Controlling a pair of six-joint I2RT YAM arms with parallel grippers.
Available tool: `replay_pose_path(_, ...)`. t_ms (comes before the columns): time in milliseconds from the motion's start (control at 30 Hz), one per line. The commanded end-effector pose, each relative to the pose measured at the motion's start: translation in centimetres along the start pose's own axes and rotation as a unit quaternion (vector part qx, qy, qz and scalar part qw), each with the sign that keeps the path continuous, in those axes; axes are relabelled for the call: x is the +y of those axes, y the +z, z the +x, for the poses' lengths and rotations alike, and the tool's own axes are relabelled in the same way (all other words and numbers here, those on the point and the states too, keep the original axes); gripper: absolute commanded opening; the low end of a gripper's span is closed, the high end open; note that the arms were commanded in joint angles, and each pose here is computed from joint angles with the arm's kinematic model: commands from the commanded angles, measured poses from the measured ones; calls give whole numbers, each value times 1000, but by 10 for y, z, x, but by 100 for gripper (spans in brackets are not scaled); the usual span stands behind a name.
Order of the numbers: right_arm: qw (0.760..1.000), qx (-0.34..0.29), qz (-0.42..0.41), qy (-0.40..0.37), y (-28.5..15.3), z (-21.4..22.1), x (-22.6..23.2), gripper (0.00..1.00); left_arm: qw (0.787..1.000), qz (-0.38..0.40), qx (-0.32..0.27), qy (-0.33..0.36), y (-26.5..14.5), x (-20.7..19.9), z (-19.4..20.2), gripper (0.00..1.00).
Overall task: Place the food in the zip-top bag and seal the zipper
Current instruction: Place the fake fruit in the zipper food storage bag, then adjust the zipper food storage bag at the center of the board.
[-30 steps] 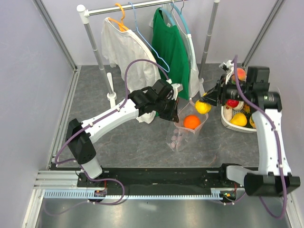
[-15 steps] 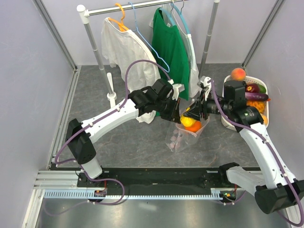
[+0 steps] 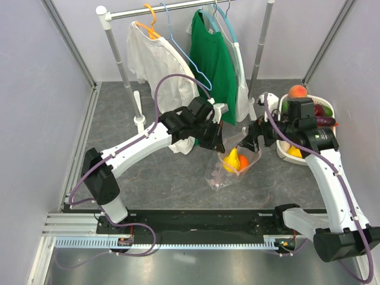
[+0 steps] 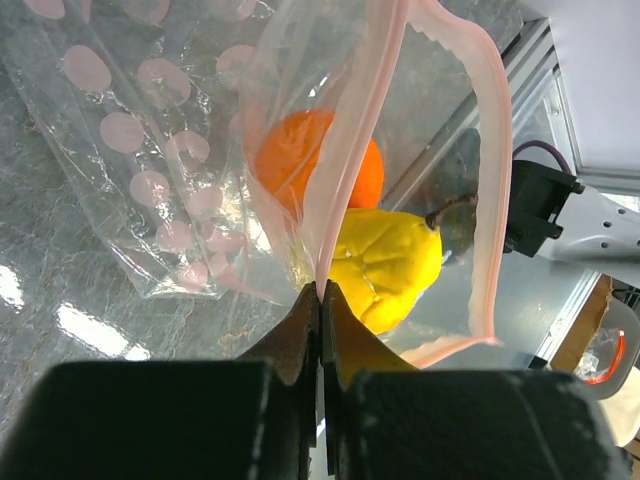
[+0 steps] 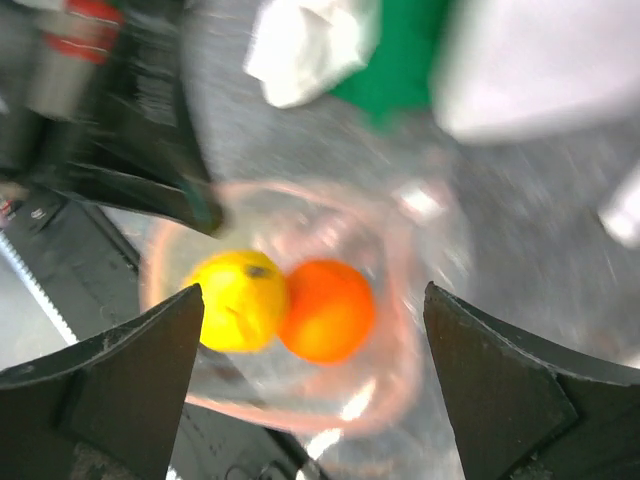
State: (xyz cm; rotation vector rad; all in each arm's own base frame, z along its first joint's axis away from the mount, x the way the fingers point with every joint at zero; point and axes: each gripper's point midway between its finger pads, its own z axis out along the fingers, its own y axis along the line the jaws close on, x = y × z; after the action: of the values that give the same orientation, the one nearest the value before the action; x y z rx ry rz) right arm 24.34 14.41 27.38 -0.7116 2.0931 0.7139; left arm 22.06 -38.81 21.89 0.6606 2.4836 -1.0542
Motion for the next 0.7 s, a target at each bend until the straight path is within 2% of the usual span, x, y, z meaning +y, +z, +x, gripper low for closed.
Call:
replay_pose_path(0, 995, 55, 38, 78, -16, 35, -23, 93, 999, 27, -27, 7, -15, -15, -9, 3)
replay_pose_path(67, 991, 82, 37, 98, -16, 49, -27, 85, 999, 27, -30, 6, -18, -14, -10, 3)
replay_pose_path(233, 993, 89, 4, 80, -17, 48, -19, 77, 999, 27, -33, 3, -18, -13, -12, 3)
replay_pose_path(367, 991, 108, -11, 76, -13, 54, -19, 66, 999, 26, -38, 4, -21, -14, -15, 2)
replay_pose_path(533, 988, 131, -24, 77, -4, 64, -23, 61, 998, 32, -48, 10, -27, -20, -21, 2)
replay_pose_path(667, 985, 145, -31, 85, 8, 73, -26, 52, 998, 36, -51, 12, -29, -23, -23, 2)
